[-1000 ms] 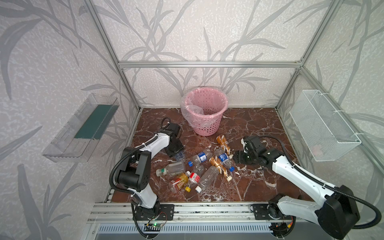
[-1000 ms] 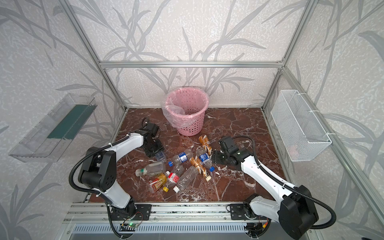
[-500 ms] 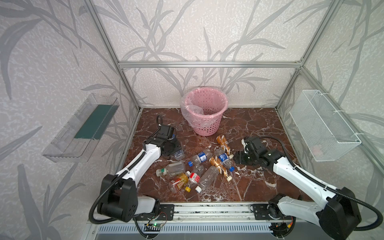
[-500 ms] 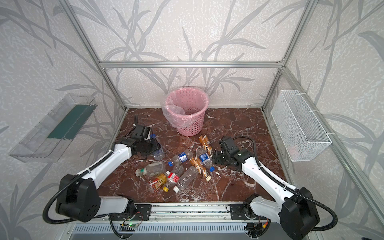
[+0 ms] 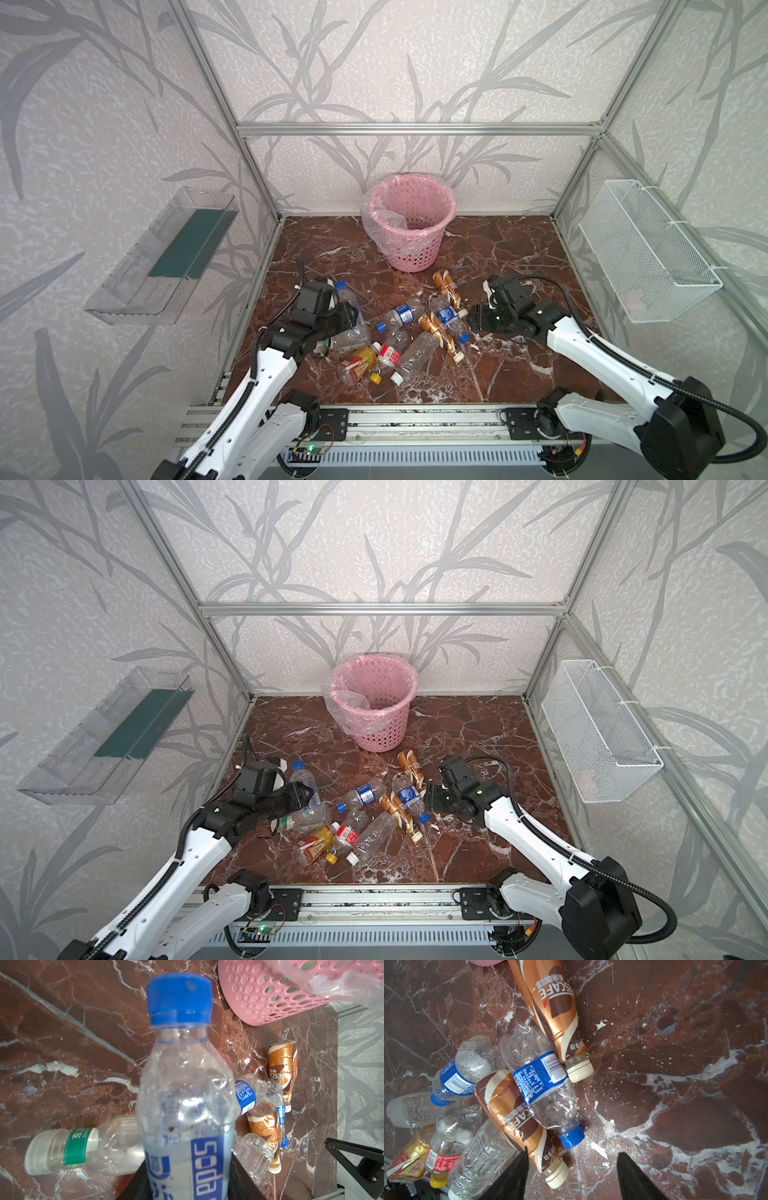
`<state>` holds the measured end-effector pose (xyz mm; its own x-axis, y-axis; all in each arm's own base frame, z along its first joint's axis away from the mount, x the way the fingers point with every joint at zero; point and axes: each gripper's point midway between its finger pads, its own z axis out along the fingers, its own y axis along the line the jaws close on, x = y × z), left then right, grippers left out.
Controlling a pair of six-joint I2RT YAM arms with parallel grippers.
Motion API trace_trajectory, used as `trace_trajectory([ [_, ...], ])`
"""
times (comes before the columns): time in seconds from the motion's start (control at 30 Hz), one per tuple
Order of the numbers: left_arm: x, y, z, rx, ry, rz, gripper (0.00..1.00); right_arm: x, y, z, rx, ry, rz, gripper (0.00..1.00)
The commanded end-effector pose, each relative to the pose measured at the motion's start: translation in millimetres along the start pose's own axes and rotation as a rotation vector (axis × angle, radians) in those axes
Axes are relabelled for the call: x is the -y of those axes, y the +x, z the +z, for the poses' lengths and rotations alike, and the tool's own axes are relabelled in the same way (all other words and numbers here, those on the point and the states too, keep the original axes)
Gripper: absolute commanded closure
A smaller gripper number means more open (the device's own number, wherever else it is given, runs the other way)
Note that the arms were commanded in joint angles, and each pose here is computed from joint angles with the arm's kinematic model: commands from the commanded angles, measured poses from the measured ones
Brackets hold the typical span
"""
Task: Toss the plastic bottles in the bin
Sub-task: 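Swing the left gripper over the pink bin and release the bottle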
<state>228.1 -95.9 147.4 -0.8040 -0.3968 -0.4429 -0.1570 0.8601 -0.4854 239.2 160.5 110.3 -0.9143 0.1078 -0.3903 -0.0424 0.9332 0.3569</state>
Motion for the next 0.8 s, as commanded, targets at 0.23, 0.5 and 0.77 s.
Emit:
trace_trajectory([
  [0.23, 0.2, 21.8, -16.1, 0.018, 0.041, -0.041, 0.53, -0.3, 3.8, -3.3, 0.008, 0.002, -0.007, 0.33],
  [0.5, 161.6, -108.2, -70.4, 0.241, 0.378, 0.12, 0.52, 0.9, -4.7, -24.6, 0.059, 0.018, -0.018, 0.33],
  [0.77, 278.2, -239.4, -112.9, 0.342, 0.371, 0.222, 0.12, 11.8, -2.6, -51.0, 0.104, 0.05, -0.015, 0.31],
])
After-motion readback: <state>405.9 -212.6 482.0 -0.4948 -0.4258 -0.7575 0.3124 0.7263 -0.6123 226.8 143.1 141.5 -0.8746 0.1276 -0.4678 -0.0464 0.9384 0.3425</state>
